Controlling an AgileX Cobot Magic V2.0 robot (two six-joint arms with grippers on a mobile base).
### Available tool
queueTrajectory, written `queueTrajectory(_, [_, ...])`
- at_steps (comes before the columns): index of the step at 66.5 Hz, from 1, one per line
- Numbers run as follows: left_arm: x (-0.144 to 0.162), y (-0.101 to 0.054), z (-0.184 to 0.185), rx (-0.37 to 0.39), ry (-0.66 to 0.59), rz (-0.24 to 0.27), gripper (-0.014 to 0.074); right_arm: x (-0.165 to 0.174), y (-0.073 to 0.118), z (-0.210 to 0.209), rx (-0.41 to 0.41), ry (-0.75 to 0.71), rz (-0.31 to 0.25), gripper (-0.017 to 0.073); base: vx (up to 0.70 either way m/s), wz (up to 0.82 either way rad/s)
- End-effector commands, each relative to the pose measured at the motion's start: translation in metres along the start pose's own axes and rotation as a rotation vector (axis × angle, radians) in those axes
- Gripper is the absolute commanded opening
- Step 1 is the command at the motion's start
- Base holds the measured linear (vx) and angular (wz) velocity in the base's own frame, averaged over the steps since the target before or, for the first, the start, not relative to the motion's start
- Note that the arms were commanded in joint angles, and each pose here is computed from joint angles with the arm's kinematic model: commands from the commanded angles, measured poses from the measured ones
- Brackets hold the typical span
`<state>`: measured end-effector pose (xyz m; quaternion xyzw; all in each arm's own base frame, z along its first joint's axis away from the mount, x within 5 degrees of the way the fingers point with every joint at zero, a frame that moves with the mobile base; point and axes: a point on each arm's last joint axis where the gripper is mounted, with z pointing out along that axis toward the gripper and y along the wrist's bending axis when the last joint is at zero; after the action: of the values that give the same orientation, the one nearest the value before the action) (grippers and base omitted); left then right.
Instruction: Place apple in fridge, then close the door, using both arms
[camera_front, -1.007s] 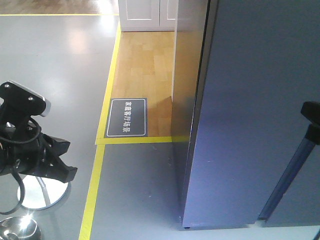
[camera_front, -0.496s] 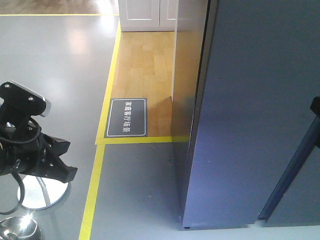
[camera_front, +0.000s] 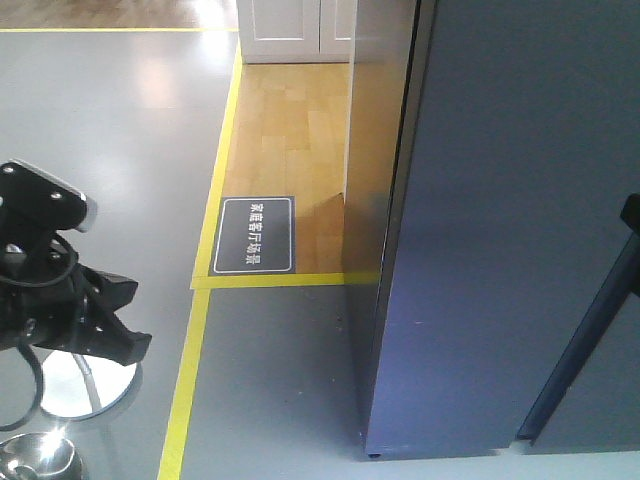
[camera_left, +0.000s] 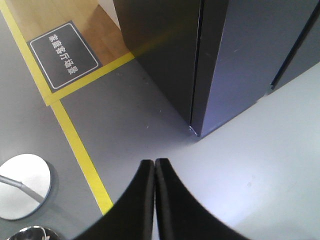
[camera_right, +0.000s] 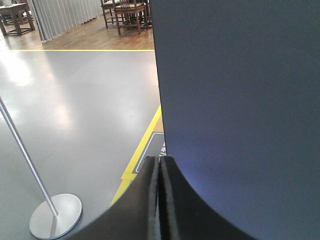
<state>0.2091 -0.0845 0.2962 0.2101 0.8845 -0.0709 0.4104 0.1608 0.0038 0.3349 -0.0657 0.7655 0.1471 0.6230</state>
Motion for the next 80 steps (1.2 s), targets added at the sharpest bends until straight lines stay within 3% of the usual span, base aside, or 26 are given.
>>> queueTrajectory(1, [-0.015, 0.0, -0.028, -0.01, -0.164, -0.009, -0.0006, -0.009, 0.001, -0.002, 0.009, -0.022, -0.034, -0.0003, 0.0, 0.0])
queueTrajectory(13, [-0.017, 0.002, -0.07, -0.033, -0.304, -0.014, -0.0006, -0.009, 0.001, -0.002, 0.009, -0.022, -0.033, -0.0003, 0.0, 0.0])
queueTrajectory(25, [0.004, 0.014, -0.098, -0.126, -0.423, -0.061, -0.0006, -0.009, 0.001, -0.002, 0.009, -0.022, -0.033, -0.0003, 0.0, 0.0])
queueTrajectory(38, [0.061, 0.018, -0.101, -0.246, -0.555, -0.1, -0.0006, -0.009, 0.001, -0.002, 0.009, -0.022, -0.033, -0.0003, 0.0, 0.0])
queueTrajectory(55, [0.139, 0.011, -0.092, -0.39, -0.747, -0.126, -0.0006, -0.009, 0.001, -0.002, 0.009, -0.022, -0.034, -0.0003, 0.0, 0.0])
queueTrajectory(70, [0.183, 0.007, -0.072, -0.416, -0.849, -0.191, -0.0006, -0.009, 0.001, -0.002, 0.009, -0.022, -0.034, -0.0003, 0.0, 0.0])
queueTrajectory(80, [0.185, 0.006, -0.069, -0.408, -0.798, -0.196, -0.0006, -0.009, 0.001, -0.002, 0.01, -0.023, -0.033, -0.0003, 0.0, 0.0])
